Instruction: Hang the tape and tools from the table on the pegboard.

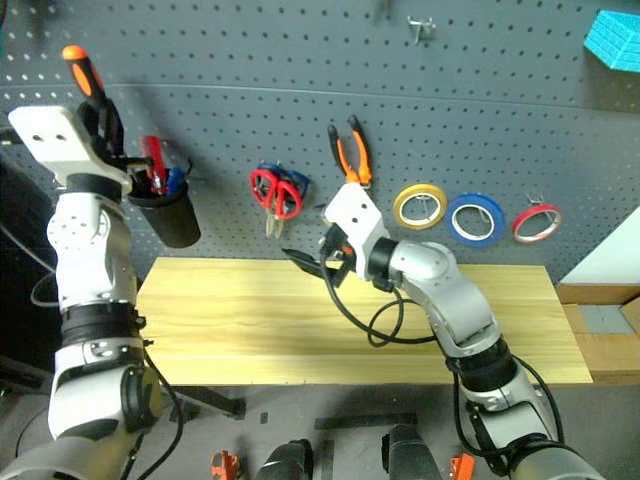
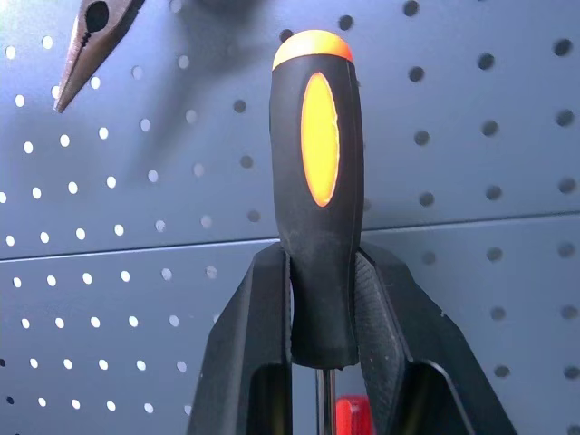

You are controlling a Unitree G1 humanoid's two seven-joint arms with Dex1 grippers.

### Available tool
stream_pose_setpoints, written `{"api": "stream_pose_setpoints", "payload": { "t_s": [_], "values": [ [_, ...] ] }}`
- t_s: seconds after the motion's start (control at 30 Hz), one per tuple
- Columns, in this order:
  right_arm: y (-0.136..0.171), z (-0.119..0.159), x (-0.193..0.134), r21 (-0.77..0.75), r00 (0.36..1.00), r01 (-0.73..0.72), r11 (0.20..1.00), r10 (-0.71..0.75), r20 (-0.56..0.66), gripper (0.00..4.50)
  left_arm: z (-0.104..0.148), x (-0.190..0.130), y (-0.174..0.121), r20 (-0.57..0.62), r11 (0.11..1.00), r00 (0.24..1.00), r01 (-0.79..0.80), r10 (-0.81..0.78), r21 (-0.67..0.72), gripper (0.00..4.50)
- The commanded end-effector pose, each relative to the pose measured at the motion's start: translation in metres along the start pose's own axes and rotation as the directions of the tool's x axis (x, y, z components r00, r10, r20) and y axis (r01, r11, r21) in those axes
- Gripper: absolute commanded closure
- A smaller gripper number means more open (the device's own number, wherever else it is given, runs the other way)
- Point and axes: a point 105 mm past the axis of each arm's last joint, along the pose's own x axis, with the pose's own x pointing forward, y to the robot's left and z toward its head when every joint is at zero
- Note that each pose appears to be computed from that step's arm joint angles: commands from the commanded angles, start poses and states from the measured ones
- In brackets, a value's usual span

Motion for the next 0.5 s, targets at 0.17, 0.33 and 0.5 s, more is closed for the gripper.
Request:
{"api": "stream_pose_setpoints", "payload": {
  "t_s": [0.17,0.33,0.5],
  "values": [
    [0.003,0.02,-0.004,-0.026,0.998,-0.011,1.0,0.013,0.069,0.0,0.015,-0.008,0.001,0.038,0.998,0.998,-0.054,0.054,-0.01,1.38],
    [-0.002,0.016,-0.01,-0.023,0.998,0.016,1.0,-0.015,0.06,0.0,0.007,-0.027,-0.02,-0.104,0.997,0.992,-0.07,0.067,-0.03,0.8],
    [-0.018,0.002,-0.028,-0.13,0.989,0.143,0.981,-0.139,0.044,0.0,0.011,-0.058,-0.049,-0.173,1.0,0.985,0.003,-0.008,-0.025,0.8]
  ]
}}
